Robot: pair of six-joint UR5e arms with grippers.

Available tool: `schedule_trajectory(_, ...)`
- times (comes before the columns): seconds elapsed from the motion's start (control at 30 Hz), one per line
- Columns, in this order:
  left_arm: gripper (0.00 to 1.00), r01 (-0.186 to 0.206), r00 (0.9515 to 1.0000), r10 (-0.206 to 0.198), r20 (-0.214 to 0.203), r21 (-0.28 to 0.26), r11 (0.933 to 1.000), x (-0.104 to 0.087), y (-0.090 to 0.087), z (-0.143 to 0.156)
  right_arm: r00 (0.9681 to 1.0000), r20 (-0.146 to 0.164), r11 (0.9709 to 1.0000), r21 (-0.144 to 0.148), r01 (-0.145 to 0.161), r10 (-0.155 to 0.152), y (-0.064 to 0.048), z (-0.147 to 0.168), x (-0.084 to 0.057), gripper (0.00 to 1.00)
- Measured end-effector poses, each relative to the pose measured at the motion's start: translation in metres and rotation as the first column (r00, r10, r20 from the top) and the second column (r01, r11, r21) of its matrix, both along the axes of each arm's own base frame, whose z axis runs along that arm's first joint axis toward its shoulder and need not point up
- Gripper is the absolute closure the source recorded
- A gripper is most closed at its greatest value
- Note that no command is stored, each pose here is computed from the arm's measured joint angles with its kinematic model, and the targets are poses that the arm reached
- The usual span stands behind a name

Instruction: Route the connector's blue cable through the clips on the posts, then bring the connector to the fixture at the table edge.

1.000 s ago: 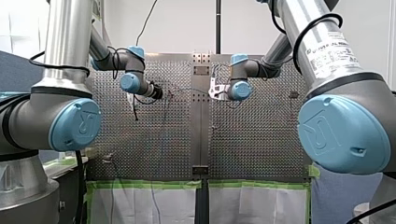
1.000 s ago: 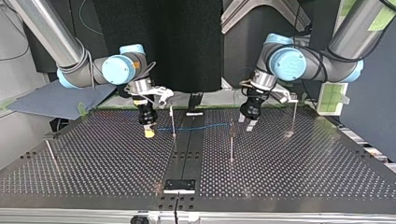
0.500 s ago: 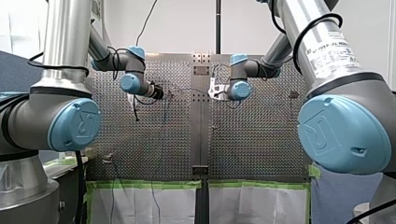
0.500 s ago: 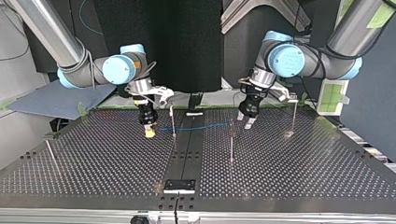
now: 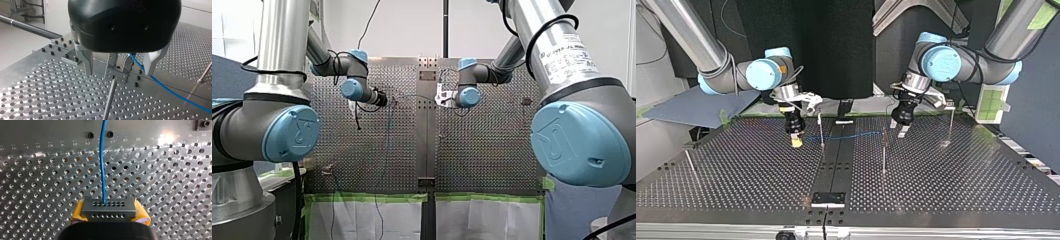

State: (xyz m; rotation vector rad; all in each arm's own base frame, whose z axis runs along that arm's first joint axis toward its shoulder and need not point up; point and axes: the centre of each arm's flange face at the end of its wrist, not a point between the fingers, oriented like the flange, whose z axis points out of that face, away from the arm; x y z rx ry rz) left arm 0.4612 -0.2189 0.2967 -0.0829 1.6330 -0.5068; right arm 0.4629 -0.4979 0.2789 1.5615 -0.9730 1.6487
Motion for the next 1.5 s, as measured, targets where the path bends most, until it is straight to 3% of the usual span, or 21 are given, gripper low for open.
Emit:
schedule_trajectory(1.0,0.0,0.014,0.9999,-0.014,0.008,0.006,0.9999,-0.002,-0.005,0.001,1.0,0.003,1.0,0.003,-0.003,0.003,0.001,0.0,0.001,1.0)
schedule_trajectory(1.27,0.0,0.063,0.9976,-0.064,0.028,0.035,0.9974,-0.005,-0.014,0.002,1.0,0.003,1.0,0.003,-0.003,0.003,0.001,0.0,0.001,1.0)
schedule_trajectory(1.5,0.0,0.079,0.9961,-0.081,0.035,0.034,0.9963,-0.006,-0.019,0.003,1.0,0.003,1.0,0.004,-0.003,0.003,0.001,0.0,0.001,1.0)
